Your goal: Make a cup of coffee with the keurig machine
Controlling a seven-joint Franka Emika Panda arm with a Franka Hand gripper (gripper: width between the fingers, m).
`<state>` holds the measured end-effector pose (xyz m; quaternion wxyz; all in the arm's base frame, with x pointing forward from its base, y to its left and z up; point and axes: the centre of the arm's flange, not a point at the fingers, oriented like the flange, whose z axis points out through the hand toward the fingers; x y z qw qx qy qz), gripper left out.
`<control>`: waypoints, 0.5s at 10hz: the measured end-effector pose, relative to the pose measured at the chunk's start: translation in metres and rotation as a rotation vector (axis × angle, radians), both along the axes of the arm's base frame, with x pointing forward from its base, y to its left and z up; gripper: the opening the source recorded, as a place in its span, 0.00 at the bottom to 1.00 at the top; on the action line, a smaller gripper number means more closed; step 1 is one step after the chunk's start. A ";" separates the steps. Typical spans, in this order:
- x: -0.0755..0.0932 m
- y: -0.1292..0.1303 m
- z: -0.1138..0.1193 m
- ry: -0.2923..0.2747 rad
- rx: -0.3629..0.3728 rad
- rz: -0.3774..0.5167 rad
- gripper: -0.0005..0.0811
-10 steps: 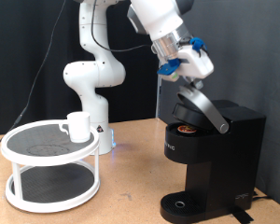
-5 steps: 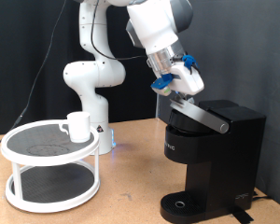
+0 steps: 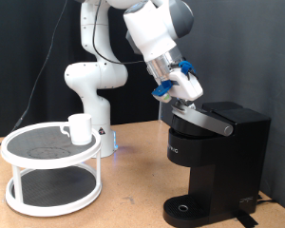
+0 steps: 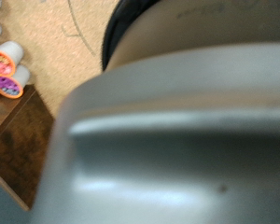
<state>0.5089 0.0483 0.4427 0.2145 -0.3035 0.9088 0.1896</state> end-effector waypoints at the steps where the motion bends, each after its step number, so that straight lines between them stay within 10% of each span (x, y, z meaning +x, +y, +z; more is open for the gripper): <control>1: 0.001 -0.001 0.002 -0.023 0.021 -0.017 0.01; 5: 0.002 -0.006 0.007 -0.057 0.039 -0.040 0.01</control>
